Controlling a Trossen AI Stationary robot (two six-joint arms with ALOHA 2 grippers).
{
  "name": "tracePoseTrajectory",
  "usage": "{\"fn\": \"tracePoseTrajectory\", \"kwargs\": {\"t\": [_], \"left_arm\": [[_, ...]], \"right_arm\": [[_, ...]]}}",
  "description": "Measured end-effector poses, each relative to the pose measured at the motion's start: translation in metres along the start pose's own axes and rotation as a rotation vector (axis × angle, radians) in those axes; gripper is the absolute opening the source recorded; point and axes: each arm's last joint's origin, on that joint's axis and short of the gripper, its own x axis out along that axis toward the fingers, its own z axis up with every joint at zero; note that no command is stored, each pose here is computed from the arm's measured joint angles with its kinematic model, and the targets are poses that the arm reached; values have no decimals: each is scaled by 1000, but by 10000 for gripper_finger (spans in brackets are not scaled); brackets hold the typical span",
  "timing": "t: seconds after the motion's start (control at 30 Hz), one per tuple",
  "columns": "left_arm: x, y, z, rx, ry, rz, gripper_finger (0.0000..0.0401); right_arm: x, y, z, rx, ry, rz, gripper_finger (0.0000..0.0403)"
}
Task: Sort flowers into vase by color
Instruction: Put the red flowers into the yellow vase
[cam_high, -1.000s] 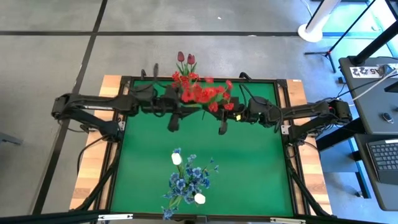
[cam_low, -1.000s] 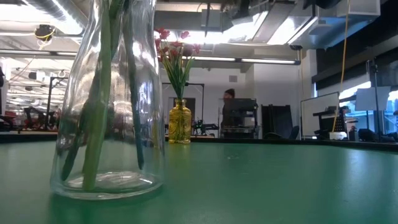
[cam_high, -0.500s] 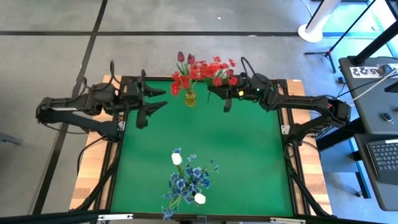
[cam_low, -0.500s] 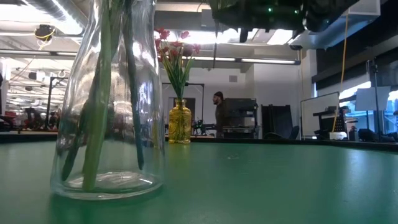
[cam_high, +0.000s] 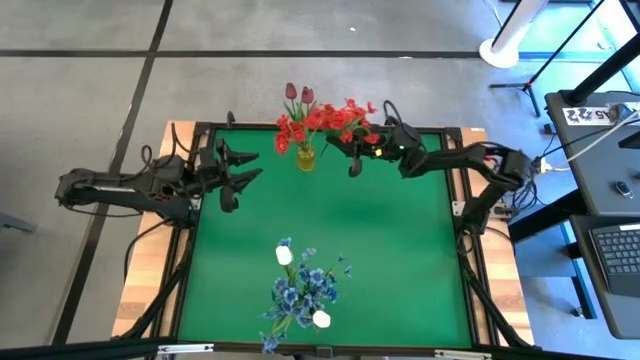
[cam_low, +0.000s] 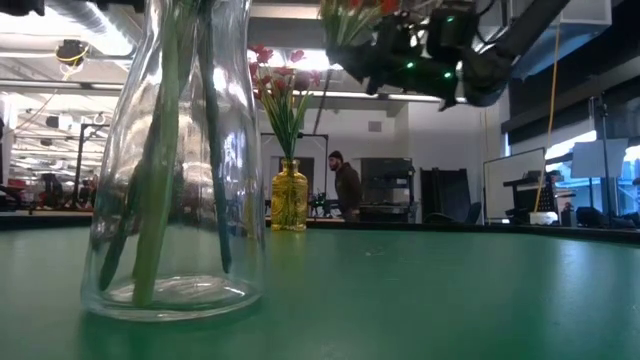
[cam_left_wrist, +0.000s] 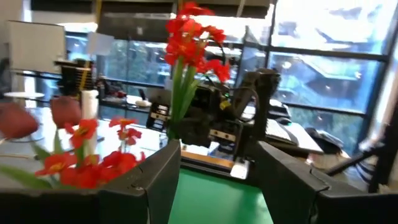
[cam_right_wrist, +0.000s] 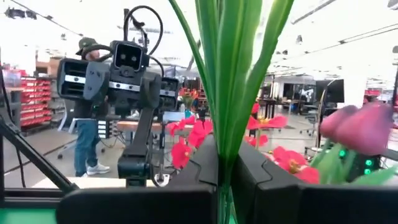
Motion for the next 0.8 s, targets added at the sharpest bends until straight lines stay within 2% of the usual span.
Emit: {"fn": "tracePoseTrajectory", "kwargs": {"t": [0.13, 0.33, 0.53, 0.8], "left_arm": [[0, 2, -14, -23, 11, 50, 201], [-1, 4, -24, -70, 37, 80, 202], [-1, 4, -26, -71, 42, 90, 202], [-1, 5, -27, -66, 50, 102, 202]], "right_arm": [[16, -10, -13, -25, 21, 16, 13], [30, -28, -18, -61, 16, 49, 13], [32, -47, -21, -77, 19, 53, 13], [36, -50, -45, -76, 62, 61, 13]]}}
